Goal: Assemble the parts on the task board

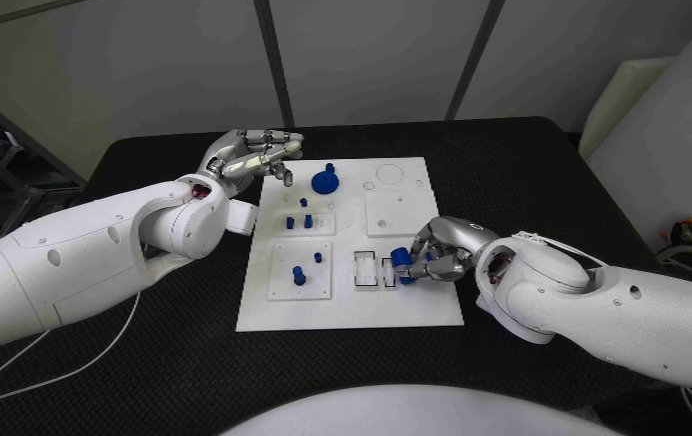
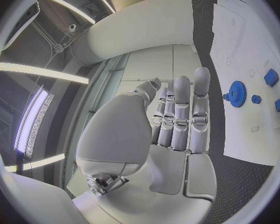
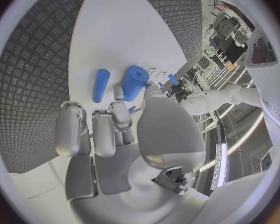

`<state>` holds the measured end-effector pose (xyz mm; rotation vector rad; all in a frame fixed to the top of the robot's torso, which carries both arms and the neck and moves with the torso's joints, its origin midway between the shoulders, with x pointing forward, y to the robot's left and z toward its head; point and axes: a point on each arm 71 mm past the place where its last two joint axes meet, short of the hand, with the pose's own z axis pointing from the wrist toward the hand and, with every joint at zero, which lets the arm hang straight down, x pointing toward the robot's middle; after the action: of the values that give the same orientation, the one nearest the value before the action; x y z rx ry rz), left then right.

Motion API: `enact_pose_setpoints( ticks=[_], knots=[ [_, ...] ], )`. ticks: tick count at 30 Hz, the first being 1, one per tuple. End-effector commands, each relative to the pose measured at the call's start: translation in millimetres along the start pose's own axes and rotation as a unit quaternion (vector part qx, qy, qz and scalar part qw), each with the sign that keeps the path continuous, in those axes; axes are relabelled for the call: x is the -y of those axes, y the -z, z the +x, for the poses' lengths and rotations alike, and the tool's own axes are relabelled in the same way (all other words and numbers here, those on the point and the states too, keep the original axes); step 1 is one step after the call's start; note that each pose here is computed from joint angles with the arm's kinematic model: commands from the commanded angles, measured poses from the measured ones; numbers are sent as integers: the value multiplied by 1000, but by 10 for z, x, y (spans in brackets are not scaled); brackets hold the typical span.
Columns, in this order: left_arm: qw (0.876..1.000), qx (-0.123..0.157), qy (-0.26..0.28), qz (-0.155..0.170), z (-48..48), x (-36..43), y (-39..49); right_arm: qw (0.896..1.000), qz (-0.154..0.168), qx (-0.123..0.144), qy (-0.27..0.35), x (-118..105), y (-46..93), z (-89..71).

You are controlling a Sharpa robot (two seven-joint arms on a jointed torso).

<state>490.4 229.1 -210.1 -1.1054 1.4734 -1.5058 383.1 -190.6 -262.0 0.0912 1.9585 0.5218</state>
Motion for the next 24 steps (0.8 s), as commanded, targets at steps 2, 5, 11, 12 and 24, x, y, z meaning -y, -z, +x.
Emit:
enact_pose_setpoints(
  ticks=[2,5,11,12,24],
  knots=[
    [1000,-5,3,3,9,13,-1,1000,18,-14,7,29,-2,60],
    [1000,-5,3,3,8,13,-1,1000,21,-14,7,33,-6,65],
    [1000,-6,3,2,14,11,-5,1000,25,-14,8,45,-15,69],
    [1000,-6,3,2,15,11,-5,1000,26,-14,7,46,-15,68],
    [1000,-8,4,2,29,9,-9,999,44,-19,5,59,-29,83]
  ],
)
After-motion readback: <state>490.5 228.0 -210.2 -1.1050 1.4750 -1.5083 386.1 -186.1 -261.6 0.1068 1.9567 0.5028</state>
